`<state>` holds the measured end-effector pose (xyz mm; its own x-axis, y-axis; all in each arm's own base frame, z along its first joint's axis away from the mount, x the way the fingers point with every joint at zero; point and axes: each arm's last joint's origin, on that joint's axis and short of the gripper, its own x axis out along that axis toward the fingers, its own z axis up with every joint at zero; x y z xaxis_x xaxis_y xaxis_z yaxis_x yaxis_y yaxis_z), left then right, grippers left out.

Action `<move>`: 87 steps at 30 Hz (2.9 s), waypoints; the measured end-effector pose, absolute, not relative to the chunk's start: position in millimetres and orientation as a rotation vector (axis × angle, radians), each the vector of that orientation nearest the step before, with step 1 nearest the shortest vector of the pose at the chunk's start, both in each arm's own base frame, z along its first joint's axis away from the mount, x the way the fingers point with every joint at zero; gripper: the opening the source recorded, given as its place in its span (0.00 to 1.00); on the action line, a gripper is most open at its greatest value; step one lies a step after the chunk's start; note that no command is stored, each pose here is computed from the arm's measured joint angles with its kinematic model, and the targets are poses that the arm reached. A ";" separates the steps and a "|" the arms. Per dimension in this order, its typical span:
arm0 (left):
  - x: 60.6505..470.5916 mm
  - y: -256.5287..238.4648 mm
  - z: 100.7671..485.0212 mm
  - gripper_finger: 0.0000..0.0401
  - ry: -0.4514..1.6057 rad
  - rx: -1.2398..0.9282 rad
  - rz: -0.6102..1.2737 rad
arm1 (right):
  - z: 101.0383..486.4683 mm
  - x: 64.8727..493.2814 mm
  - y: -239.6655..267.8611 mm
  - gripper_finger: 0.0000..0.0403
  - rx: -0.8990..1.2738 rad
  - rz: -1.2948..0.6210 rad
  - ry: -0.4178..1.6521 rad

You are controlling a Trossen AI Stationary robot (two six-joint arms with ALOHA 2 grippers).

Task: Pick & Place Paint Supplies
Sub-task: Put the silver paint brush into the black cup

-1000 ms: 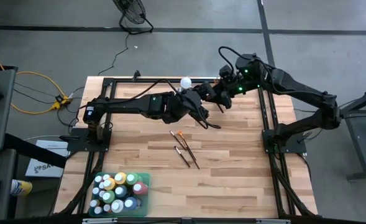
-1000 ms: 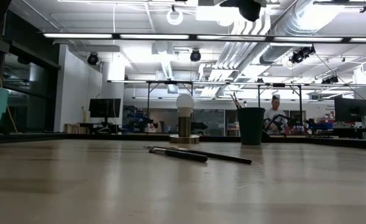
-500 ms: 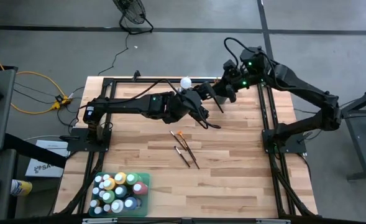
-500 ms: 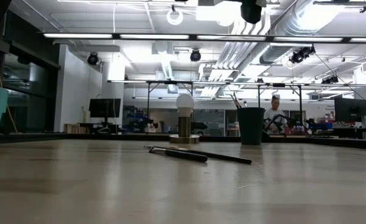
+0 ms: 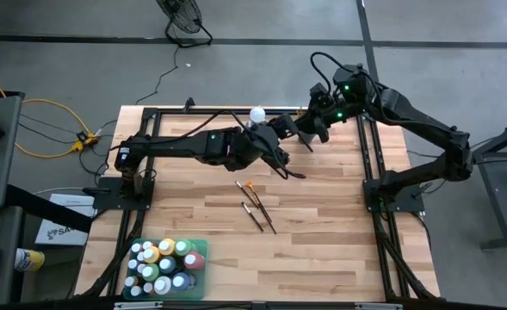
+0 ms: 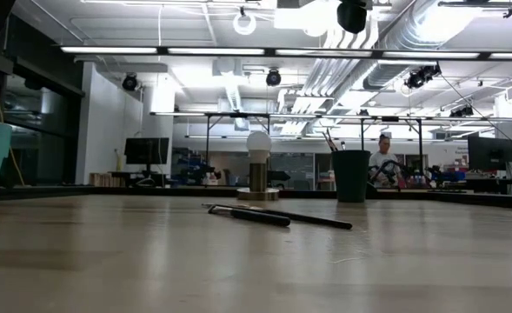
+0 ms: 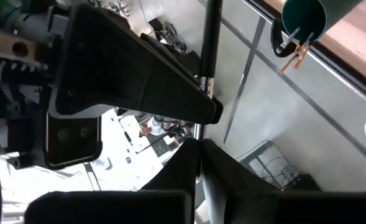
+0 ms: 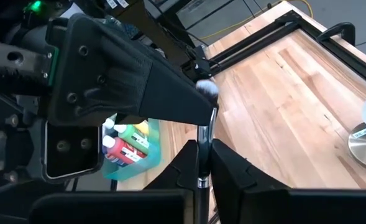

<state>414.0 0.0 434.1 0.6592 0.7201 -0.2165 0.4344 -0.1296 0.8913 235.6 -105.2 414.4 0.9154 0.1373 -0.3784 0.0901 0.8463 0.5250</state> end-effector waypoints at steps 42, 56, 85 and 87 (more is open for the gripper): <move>356.8 47.8 364.5 0.44 1.041 0.146 0.523 | 262.3 207.7 -149.5 0.03 0.340 -1.133 0.045; 373.4 44.2 317.1 0.44 1.006 0.008 0.379 | 216.6 201.9 -152.1 0.03 0.348 -1.202 0.033; 368.8 43.7 313.4 0.44 1.067 0.023 0.362 | 200.1 207.2 -148.9 0.35 0.354 -1.112 0.191; 365.5 42.8 311.4 0.44 1.117 0.054 0.313 | 204.3 202.9 -144.9 0.38 0.384 -1.077 0.206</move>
<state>365.5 42.8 311.4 0.3992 0.2744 -0.8748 -0.2205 0.9549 0.1989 202.9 -144.9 204.3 0.4634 -0.8153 -0.3473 0.8859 0.4165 0.2043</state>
